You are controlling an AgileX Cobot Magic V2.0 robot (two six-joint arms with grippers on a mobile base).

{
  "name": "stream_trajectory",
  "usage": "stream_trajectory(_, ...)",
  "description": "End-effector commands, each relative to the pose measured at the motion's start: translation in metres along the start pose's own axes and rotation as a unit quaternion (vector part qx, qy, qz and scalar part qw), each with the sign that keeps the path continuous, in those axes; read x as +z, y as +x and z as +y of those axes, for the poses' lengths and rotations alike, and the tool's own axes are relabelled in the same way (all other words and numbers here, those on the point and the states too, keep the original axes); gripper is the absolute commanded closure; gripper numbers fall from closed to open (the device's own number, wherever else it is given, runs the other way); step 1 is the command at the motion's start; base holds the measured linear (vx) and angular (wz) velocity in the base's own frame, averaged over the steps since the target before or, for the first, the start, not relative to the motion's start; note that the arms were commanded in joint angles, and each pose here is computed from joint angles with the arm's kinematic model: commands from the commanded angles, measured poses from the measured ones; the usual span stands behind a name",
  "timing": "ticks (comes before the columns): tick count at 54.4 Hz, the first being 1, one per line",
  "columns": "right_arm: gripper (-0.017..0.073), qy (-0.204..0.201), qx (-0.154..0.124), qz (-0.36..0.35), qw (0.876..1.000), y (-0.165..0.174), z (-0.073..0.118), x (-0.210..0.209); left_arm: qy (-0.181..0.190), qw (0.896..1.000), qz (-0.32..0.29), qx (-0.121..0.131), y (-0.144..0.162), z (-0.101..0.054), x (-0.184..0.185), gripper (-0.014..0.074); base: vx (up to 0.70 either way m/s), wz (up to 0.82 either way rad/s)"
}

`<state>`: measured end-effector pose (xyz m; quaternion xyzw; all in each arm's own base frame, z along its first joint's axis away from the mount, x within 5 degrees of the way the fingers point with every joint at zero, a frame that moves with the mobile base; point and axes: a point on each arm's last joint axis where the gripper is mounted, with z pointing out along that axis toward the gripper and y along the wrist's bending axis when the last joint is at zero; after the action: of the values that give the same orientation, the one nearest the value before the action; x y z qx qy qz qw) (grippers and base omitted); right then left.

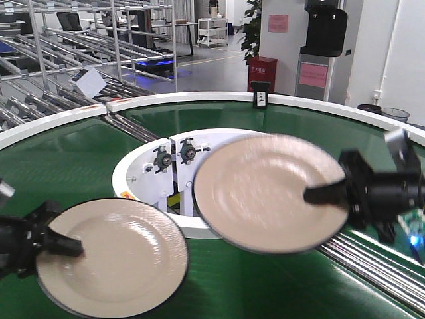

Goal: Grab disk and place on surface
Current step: 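Grip each plate rim and lift both plates upright off the conveyor, then hold both plates raised while the base drives to the steel table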

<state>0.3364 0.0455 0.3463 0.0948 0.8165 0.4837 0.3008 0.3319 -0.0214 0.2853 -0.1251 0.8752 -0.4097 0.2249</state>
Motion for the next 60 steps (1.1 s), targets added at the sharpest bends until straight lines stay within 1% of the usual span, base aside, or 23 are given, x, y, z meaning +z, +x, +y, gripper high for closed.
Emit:
stream_trajectory(1, 0.0567, -0.086, -0.007, -0.041, 0.995, -0.012, 0.062, -0.02, 0.111, 0.993, -0.016, -0.022, 0.006, -0.052, -0.005, 0.0594, 0.0, 0.0)
stream_trajectory(4, 0.0567, -0.089, -0.001, -0.048, 0.995, -0.016, 0.074, -0.023, 0.129, 0.991, -0.011, -0.025, 0.011, -0.062, 0.002, 0.0594, 0.0, 0.0)
stream_trajectory(7, 0.0567, -0.091, -0.003, -0.053, 0.994, -0.019, 0.088, -0.025, 0.147, 0.989, -0.007, -0.029, 0.016, -0.073, 0.008, 0.0594, 0.0, 0.0)
stream_trajectory(9, 0.0567, -0.094, -0.009, -0.056, 0.994, -0.02, 0.098, -0.028, 0.16, 0.987, -0.004, -0.031, 0.021, -0.081, 0.011, 0.0594, 0.0, 0.0)
stream_trajectory(14, 0.0567, -0.088, -0.025, -0.061, 0.994, -0.022, 0.116, -0.033, 0.177, 0.984, -0.008, -0.031, 0.028, -0.096, 0.015, 0.0594, 0.0, 0.0)
stream_trajectory(17, 0.0567, -0.075, -0.033, -0.066, 0.994, -0.024, 0.122, -0.036, 0.182, 0.983, -0.014, -0.031, 0.033, -0.104, 0.014, 0.0594, 0.0, 0.0)
stream_trajectory(20, 0.0567, -0.059, -0.033, -0.068, 0.995, -0.025, 0.124, -0.039, 0.183, 0.982, -0.024, -0.037, 0.036, -0.111, 0.012, 0.0594, 0.0, 0.0)
stream_trajectory(23, 0.0567, -0.047, -0.038, -0.071, 0.996, -0.026, 0.126, -0.041, 0.183, 0.982, -0.033, -0.037, 0.038, -0.116, 0.008, 0.0594, 0.0, 0.0)
stream_trajectory(26, 0.0567, -0.039, -0.045, -0.071, 0.996, -0.026, 0.126, -0.042, 0.179, 0.982, -0.046, -0.036, 0.038, -0.117, 0.005, 0.0594, 0.0, 0.0)
stream_trajectory(33, 0.0567, -0.036, -0.048, -0.071, 0.996, -0.027, 0.125, -0.043, 0.176, 0.982, -0.055, -0.038, 0.036, -0.117, 0.004, 0.0594, 0.0, 0.0)
stream_trajectory(37, 0.0567, -0.037, -0.048, -0.071, 0.996, -0.027, 0.125, -0.043, 0.162, 0.984, -0.065, -0.03, 0.035, -0.115, 0.004, 0.0594, 0.0, 0.0)
stream_trajectory(41, 0.0567, -0.037, -0.048, -0.071, 0.996, -0.027, 0.125, -0.043, 0.14, 0.987, -0.08, -0.015, 0.033, -0.111, 0.005, 0.0594, 0.0, 0.0)
stream_trajectory(44, 0.0567, -0.037, -0.048, -0.071, 0.996, -0.027, 0.125, -0.043, 0.13, 0.988, -0.087, -0.011, 0.031, -0.109, 0.006, 0.0594, 0.0, 0.0)
stream_trajectory(60, 0.0567, -0.037, -0.048, -0.071, 0.996, -0.027, 0.125, -0.043, 0.13, 0.988, -0.086, -0.009, 0.032, -0.109, 0.006, 0.0594, 0.0, 0.0)
